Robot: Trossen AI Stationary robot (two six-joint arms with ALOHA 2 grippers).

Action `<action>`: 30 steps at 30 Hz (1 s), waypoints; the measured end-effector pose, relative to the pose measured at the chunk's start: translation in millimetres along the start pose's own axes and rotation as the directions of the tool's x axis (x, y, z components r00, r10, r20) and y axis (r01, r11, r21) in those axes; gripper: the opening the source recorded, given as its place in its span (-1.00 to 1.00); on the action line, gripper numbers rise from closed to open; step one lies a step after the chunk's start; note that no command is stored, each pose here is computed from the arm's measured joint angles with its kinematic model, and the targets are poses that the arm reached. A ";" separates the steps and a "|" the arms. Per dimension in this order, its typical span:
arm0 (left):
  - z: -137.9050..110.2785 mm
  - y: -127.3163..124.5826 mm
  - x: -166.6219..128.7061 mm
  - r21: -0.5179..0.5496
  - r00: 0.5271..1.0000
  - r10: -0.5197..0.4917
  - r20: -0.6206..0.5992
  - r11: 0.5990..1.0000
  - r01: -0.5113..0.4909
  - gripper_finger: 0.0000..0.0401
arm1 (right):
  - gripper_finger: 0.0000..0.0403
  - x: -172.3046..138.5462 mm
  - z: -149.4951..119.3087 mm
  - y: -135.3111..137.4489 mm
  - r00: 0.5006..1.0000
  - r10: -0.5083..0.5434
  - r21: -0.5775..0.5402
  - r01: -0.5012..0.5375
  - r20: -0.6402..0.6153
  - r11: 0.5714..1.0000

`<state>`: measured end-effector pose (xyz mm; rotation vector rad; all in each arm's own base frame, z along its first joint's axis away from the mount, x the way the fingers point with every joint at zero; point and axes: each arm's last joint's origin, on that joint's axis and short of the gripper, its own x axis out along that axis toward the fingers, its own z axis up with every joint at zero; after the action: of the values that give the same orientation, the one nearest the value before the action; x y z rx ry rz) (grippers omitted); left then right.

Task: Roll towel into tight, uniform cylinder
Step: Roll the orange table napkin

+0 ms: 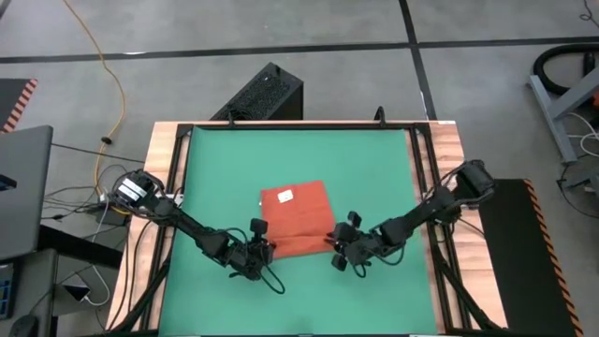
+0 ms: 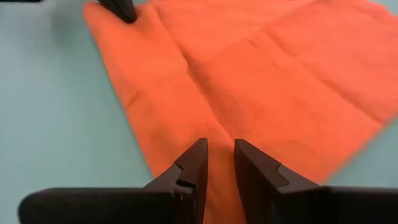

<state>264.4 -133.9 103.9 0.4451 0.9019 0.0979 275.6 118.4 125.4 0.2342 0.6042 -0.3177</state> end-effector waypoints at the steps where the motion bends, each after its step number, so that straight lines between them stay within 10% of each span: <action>1: -0.4 -0.7 -0.6 0.021 1.000 0.013 0.001 1.000 -0.013 -1.00 | -0.50 4.4 -0.8 0.3 1.000 0.010 0.001 -0.010 0.006 1.000; 16: 41.7 7.0 -58.6 0.127 0.957 0.257 0.133 0.953 -0.274 -1.00 | -0.50 33.6 -13.0 -0.8 0.996 0.088 0.028 -0.088 -0.017 0.996; 22: 56.7 12.9 -44.2 -0.001 0.949 0.084 0.304 0.996 -0.088 -1.00 | -0.50 33.9 -12.1 0.0 0.995 0.099 0.013 -0.099 -0.009 0.995; 30: 44.3 27.2 3.6 -0.005 0.969 0.043 0.244 0.999 -0.044 -1.00 | -0.50 33.9 -11.3 1.2 0.995 0.102 -0.003 -0.102 -0.008 0.995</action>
<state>303.8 -123.1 136.2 0.4667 0.6502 0.0809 296.6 115.5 96.5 0.2621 0.5988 -0.2173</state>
